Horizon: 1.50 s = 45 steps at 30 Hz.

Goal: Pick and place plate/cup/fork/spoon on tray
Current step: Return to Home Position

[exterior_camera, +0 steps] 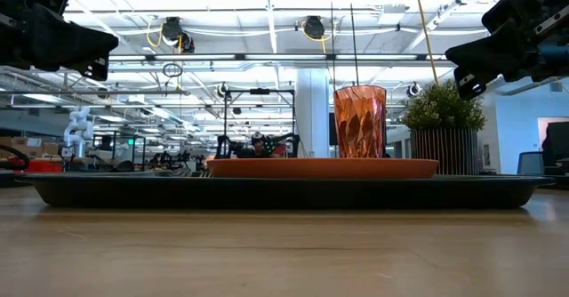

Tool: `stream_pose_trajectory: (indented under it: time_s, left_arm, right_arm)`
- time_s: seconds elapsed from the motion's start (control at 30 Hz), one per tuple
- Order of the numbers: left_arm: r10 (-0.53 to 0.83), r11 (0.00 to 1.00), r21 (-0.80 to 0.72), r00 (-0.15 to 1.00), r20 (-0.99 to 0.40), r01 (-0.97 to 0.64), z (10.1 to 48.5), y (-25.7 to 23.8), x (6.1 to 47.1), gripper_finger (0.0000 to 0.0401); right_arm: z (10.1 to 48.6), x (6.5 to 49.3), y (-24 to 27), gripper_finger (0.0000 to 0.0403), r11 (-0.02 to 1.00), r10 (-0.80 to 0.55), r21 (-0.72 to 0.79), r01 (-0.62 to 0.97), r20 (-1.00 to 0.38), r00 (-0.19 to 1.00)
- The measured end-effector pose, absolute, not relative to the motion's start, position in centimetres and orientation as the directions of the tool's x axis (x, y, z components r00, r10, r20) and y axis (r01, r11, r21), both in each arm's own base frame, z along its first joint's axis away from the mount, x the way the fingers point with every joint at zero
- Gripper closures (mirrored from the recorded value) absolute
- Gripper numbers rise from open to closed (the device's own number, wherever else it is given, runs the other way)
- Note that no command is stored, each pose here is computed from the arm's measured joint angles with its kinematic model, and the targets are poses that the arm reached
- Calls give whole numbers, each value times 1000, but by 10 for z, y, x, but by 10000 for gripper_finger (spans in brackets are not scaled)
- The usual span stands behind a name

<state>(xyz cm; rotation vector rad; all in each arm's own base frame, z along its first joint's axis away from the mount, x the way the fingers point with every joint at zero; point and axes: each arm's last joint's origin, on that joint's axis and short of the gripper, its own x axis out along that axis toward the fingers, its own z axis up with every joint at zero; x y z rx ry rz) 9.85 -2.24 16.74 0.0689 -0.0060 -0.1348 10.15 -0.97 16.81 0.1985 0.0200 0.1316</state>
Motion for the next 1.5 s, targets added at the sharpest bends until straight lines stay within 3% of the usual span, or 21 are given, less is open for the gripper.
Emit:
stream_pose_trajectory:
  time_s: [1.5]
  left_arm:
    - [-135, 990, 47, 991, 1, 135, 167, -22, 99, 368]
  right_arm:
    - [168, 101, -10, 403, 972, 132, 198, -128, -7, 991]
